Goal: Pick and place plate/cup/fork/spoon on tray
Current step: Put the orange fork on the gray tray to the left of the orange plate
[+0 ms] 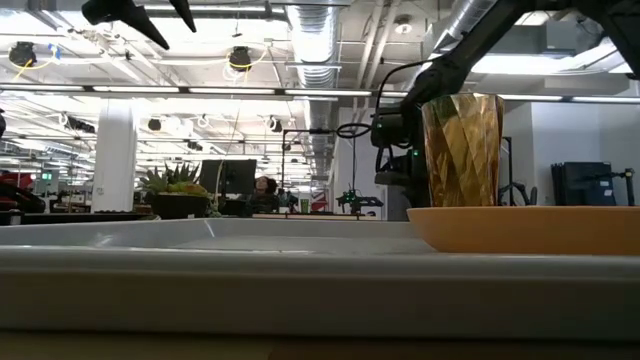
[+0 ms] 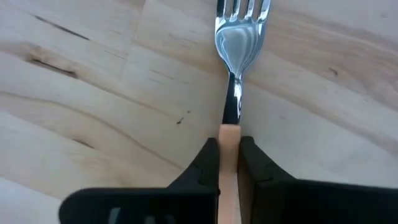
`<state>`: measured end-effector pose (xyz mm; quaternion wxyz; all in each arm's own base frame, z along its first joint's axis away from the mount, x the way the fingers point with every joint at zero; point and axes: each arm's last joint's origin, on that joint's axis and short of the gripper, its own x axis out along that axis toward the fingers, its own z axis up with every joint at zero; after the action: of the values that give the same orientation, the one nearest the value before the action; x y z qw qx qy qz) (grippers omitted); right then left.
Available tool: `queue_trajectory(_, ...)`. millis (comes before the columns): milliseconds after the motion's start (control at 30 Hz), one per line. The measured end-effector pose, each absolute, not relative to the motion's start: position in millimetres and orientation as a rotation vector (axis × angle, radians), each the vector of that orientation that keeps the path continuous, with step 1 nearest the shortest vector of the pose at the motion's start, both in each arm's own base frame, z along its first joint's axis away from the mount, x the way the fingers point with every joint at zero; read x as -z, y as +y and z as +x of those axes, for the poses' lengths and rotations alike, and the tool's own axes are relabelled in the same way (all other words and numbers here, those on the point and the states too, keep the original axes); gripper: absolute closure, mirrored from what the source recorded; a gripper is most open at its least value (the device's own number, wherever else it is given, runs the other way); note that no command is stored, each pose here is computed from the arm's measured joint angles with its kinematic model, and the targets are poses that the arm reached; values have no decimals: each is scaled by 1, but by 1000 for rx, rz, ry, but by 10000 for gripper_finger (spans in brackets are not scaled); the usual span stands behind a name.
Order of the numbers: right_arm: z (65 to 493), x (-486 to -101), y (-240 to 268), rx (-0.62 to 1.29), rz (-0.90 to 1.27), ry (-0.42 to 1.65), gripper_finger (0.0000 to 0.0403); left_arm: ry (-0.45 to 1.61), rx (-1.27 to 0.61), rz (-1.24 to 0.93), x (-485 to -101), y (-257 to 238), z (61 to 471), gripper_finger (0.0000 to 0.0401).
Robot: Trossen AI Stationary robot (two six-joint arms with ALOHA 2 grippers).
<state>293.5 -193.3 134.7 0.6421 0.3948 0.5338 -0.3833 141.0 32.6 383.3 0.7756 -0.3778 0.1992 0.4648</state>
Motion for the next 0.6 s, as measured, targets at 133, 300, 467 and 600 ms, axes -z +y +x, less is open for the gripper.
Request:
queue_trajectory(133, 295, -149, -194, 856, 902, 1188, 379, 402, -998, -813, -385, 33, 143, 159)
queue_trajectory(300, 293, -197, -196, 821, 900, 1020, 379, 327, -1002, -815, -382, 35, 150, 159)
queue_trajectory(467, 281, -243, -188, 819, 873, 877, 378, 242, -931, -875, -364, 39, 168, 159)
queue_trajectory(600, 272, -275, -173, 779, 835, 775, 378, 172, -858, -962, -339, 50, 192, 159)
